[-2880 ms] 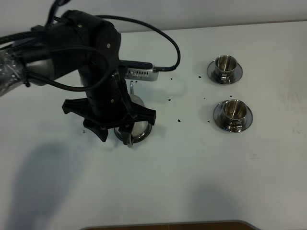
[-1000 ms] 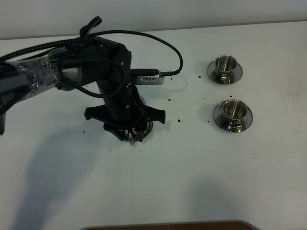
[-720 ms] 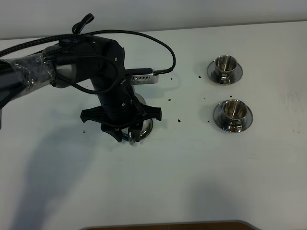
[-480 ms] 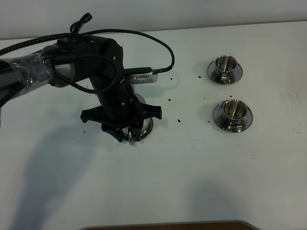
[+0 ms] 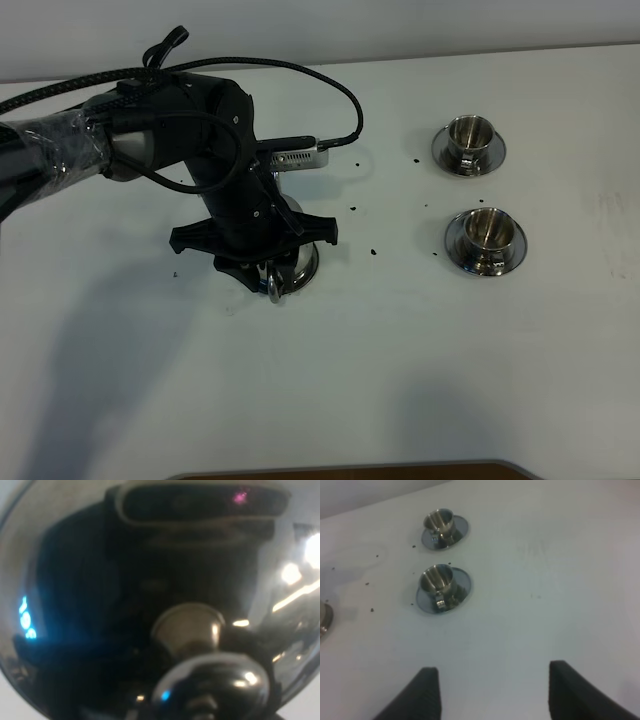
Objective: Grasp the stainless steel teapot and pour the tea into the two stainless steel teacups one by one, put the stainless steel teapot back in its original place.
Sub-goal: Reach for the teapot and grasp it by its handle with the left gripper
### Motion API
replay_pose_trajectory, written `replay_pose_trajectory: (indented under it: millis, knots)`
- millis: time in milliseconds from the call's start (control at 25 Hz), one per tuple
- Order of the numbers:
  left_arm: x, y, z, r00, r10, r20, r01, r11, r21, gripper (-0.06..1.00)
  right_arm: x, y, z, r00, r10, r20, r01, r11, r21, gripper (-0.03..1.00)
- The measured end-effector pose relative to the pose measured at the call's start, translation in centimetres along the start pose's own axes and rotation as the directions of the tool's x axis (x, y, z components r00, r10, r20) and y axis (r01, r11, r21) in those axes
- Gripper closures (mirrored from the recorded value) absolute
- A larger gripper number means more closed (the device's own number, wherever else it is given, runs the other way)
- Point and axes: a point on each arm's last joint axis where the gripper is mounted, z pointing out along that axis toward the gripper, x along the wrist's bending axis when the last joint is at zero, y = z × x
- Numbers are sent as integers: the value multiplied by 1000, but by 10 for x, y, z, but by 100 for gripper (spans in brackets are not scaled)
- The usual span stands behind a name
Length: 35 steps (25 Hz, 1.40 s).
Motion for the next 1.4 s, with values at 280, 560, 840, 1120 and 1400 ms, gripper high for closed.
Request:
replay_pose_trajectory:
  millis: [280,560,840,1120,1400]
  knots:
    - [0,0,0,1000,7,1,-7,1000,0,60,0,0,0,1000,1,0,-1,1000,0,49]
    - [-1,1,0,1000,14,6,-14,1000,-15,70,0,0,0,1000,1,0,-1,1000,0,49]
    - [-1,2,0,999,42,6,-41,999,-18,70,0,0,0,1000,1,0,-1,1000,0,49]
    - [-1,2,0,997,77,6,-77,997,-22,70,0,0,0,1000,1,0,-1,1000,0,49]
    - [1,0,-6,994,105,-7,-105,994,-18,70,0,0,0,1000,1,0,-1,1000,0,49]
